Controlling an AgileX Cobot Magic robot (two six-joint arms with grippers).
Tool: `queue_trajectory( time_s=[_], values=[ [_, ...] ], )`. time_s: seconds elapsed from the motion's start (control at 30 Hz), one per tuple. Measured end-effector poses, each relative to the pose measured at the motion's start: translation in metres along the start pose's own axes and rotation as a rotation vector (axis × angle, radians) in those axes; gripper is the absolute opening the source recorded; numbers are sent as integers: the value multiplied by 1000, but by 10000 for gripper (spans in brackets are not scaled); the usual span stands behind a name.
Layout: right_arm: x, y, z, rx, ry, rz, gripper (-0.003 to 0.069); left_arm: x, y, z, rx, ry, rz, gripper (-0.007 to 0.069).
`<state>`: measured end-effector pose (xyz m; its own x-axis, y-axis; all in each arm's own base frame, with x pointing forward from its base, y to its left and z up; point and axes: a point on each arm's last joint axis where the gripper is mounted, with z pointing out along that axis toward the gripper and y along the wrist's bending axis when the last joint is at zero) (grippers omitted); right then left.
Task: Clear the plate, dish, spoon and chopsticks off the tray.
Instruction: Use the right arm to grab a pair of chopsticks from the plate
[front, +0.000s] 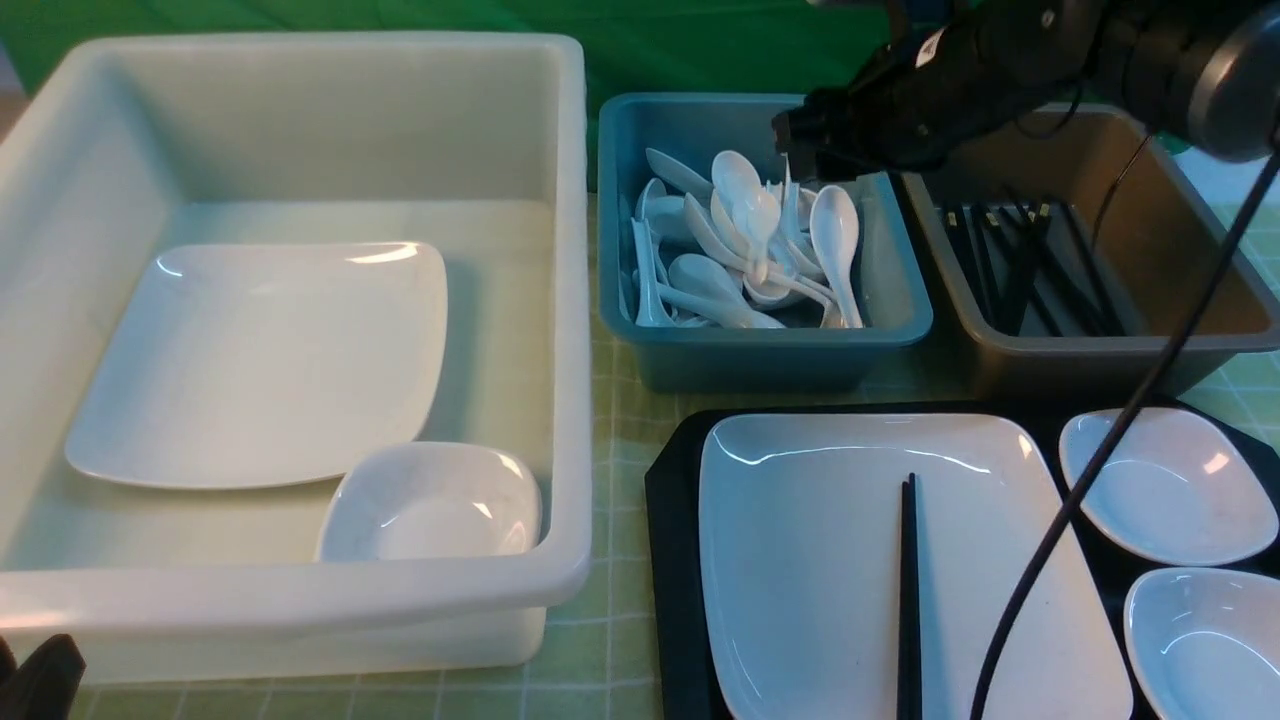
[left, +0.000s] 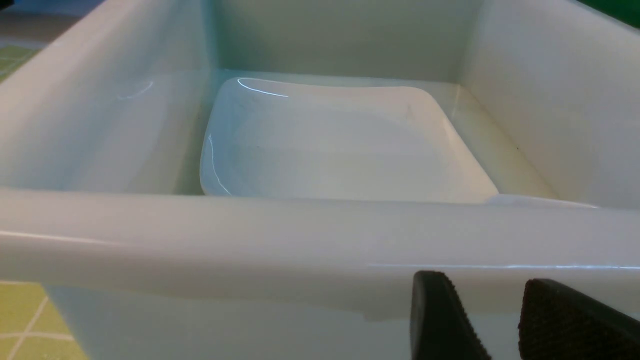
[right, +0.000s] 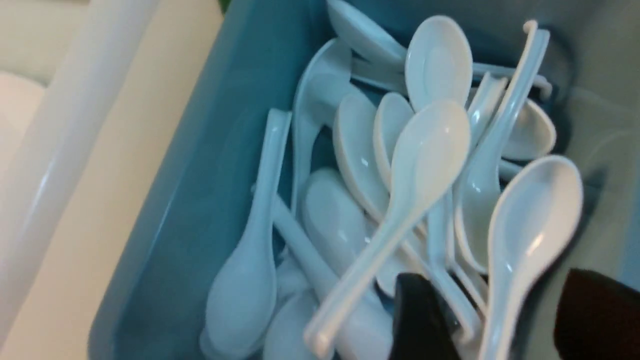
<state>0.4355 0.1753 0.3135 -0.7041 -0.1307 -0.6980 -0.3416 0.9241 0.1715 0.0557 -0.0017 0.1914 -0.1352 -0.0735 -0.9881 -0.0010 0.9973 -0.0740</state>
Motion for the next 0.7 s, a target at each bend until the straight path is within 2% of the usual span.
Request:
queue_trajectory(
  time_s=[0.03, 0.1, 0.13, 0.2, 0.3, 0.43, 0.5, 0.67, 0.7],
  values=[
    [-3, 2, -16, -4, 33, -20, 329, 0, 0, 0, 0, 0, 0, 224],
    [-9, 9, -65, -16, 112, -78, 219, 0, 0, 0, 0, 0, 1, 224],
    [-9, 10, -72, -18, 125, -86, 211, 0, 0, 0, 0, 0, 1, 224],
    [-9, 15, -112, -28, 137, -112, 129, 0, 0, 0, 0, 0, 1, 224],
    [-3, 23, -152, -39, 111, -122, 56, 0, 0, 0, 0, 0, 1, 224],
    [18, 29, -177, -46, 130, -101, 34, 0, 0, 0, 0, 0, 1, 224],
    [44, 32, -179, -48, 199, -56, 38, 0, 0, 0, 0, 0, 1, 224],
    [117, 36, -162, -22, 379, 62, 102, 0, 0, 0, 0, -1, 1, 224],
    [120, 35, -160, -19, 384, 70, 106, 0, 0, 0, 0, -1, 1, 224]
  ],
)
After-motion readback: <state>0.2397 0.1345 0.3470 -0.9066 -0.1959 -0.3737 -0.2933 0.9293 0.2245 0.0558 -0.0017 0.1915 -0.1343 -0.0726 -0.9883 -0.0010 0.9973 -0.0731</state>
